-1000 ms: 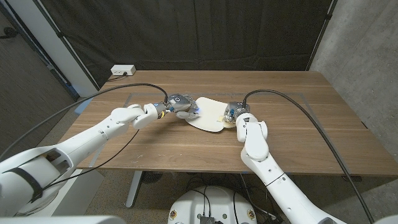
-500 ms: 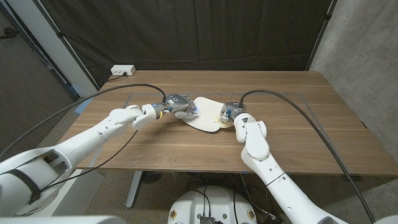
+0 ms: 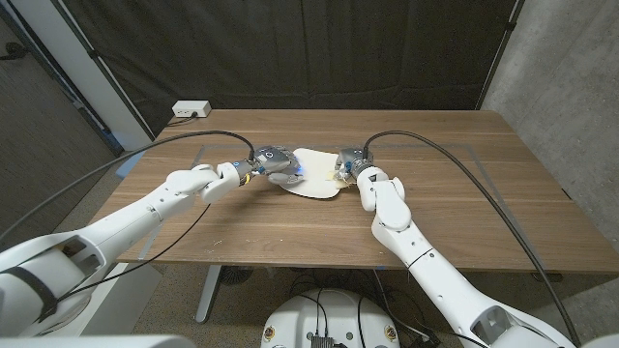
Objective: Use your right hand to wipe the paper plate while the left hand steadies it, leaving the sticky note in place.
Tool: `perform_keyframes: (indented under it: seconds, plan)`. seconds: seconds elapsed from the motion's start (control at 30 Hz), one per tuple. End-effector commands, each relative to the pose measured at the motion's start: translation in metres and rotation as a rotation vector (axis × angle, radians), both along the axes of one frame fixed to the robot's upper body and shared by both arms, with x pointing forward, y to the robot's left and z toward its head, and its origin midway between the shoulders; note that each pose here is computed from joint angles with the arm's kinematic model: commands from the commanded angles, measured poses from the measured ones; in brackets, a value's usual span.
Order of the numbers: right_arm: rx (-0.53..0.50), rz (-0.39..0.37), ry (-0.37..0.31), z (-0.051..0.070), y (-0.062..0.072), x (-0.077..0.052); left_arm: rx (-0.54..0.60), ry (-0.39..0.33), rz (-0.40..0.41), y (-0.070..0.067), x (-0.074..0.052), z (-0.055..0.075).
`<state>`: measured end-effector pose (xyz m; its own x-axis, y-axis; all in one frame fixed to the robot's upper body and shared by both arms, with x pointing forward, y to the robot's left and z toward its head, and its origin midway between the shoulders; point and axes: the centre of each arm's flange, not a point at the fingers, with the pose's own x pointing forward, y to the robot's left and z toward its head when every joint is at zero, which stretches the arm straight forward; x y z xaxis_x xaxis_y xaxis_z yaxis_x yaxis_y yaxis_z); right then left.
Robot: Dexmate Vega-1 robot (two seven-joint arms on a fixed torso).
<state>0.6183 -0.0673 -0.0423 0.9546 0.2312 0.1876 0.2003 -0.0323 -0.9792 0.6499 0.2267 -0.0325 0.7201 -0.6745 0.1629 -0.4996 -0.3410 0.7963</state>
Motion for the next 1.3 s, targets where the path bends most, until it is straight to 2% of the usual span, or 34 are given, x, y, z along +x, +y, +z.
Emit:
perform_keyframes:
  seconds: [0.03,0.3,0.57,0.8,0.93,1.03,1.3]
  plan:
    - [-0.031,0.079,-0.111,0.024,0.02,0.026,-0.006,0.002,-0.007,0.001,-0.002,-0.002]
    - [-0.036,0.118,-0.164,0.035,0.032,0.045,-0.008,0.004,-0.007,0.001,-0.003,-0.003]
    - [-0.043,0.144,-0.216,0.041,0.041,0.05,-0.009,0.007,-0.008,0.0,-0.003,-0.003]
    - [-0.066,0.162,-0.278,0.057,0.046,0.058,-0.01,0.005,-0.008,-0.001,-0.004,-0.002]
    - [-0.087,0.174,-0.304,0.062,0.048,0.06,-0.011,0.007,-0.005,-0.001,-0.004,-0.002]
    - [-0.091,0.175,-0.312,0.061,0.048,0.06,-0.013,0.006,-0.006,-0.001,-0.004,-0.002]
    - [-0.084,0.139,-0.293,0.041,0.034,0.054,-0.012,0.007,-0.006,-0.001,-0.001,0.0]
